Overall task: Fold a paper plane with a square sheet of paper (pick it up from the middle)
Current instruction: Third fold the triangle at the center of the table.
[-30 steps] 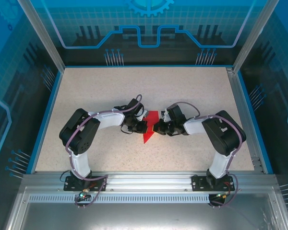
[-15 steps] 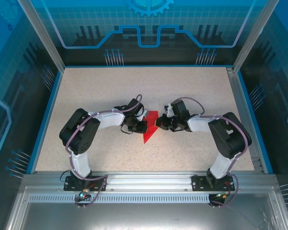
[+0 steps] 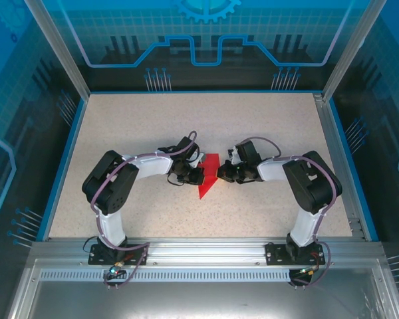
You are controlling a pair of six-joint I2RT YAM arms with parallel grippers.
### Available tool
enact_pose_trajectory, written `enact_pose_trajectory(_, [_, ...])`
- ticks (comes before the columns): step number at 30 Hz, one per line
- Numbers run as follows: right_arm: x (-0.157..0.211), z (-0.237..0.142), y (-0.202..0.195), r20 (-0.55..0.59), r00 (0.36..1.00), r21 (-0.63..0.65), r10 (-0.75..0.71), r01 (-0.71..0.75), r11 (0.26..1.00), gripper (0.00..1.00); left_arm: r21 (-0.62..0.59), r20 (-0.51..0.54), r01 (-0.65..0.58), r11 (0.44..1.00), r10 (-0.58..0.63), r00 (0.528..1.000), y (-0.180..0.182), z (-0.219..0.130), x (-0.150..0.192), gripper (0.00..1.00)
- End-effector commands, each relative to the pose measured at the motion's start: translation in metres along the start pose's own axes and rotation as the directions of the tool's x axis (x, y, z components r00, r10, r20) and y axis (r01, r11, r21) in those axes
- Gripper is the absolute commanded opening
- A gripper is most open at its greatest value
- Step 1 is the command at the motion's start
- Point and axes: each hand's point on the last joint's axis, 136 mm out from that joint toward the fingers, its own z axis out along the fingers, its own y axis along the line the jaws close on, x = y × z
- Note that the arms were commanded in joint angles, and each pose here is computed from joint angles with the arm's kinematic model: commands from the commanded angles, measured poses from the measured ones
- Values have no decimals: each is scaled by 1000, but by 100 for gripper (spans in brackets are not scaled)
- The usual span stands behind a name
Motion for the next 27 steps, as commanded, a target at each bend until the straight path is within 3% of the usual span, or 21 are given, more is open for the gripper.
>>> enact_pose_trajectory(1, [-6, -11, 1, 9, 1000, 30, -2, 2, 1000, 2, -66, -87, 11, 998, -17, 996, 20, 11, 23, 7])
enact_pose_trajectory(6, [-22, -27, 26, 40, 999, -48, -27, 29, 998, 2, -67, -88, 9, 998, -15, 996, 20, 10, 24, 7])
enact_pose_trajectory(11, [-25, -18, 26, 19, 1000, -50, -25, 26, 998, 2, -64, -87, 10, 998, -16, 996, 20, 11, 24, 7])
enact_pose_trajectory(21, [-2, 3, -33, -13, 998, 102, 62, -60, 993, 1, -66, -84, 6, 998, -12, 996, 20, 9, 24, 7])
enact_pose_trajectory(27, [-6, -4, -22, -10, 999, 76, 41, -40, 996, 3, -67, -85, 3, 998, -9, 996, 20, 8, 23, 7])
